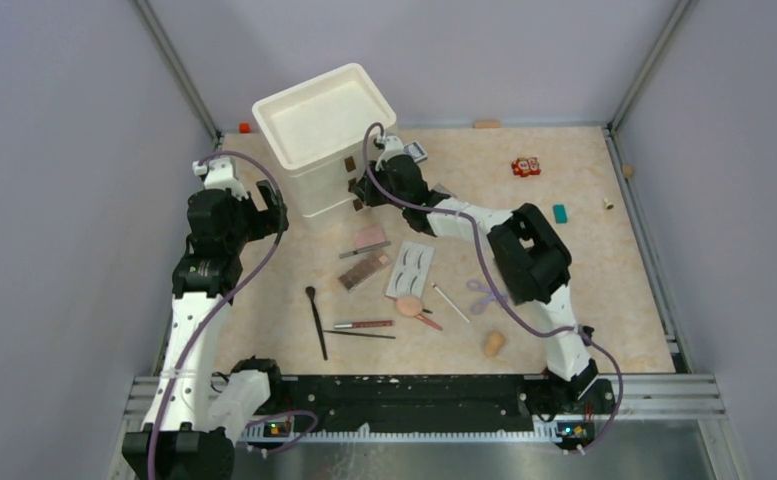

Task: Organize the makeup
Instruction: Open the drawer in the storage box.

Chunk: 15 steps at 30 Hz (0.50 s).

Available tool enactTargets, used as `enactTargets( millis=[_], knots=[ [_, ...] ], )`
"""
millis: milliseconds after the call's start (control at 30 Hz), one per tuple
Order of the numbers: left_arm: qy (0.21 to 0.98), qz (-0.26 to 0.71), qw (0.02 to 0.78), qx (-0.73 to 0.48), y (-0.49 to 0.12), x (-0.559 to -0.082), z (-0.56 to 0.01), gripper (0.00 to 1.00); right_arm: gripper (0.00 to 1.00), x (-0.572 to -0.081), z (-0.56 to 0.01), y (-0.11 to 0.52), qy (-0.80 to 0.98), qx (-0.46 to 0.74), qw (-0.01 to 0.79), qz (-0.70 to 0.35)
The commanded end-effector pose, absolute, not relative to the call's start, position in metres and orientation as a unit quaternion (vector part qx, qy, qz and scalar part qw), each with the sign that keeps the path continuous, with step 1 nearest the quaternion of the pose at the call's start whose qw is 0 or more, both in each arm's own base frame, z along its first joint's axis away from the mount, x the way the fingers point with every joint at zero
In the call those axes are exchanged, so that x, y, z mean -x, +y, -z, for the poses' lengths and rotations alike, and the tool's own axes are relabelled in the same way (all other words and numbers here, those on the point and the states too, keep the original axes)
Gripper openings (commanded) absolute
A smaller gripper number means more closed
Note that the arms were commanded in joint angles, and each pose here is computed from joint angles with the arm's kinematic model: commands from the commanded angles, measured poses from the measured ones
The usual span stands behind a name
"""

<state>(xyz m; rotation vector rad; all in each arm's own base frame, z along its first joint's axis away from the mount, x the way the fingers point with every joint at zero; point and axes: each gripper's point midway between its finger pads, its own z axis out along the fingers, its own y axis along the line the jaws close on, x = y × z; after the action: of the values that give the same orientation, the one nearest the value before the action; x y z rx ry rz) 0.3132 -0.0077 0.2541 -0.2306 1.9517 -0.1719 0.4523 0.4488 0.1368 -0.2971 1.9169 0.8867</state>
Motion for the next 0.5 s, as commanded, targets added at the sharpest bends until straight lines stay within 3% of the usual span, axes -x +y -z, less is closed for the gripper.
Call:
enactTargets(
  millis=[0,67,467],
  knots=[
    [0.814,0.077,0.568,0.095,-0.008,-0.317,-0.262,0.99,0.05,-0.458,-0.175,0.457,0.751,0.123,0.512,-0.398],
    [0.814,0.077,0.568,0.095,-0.008,-0.317,-0.262,0.99,0.00,-0.455,-0.175,0.455,0.751,0.123,0.512,-0.398],
    [0.814,0.078,0.567,0.094,-0.008,-0.317,-0.262,0.99,0.00,-0.421,-0.180,0.434,0.745,0.120,0.504,-0.420]
  ],
)
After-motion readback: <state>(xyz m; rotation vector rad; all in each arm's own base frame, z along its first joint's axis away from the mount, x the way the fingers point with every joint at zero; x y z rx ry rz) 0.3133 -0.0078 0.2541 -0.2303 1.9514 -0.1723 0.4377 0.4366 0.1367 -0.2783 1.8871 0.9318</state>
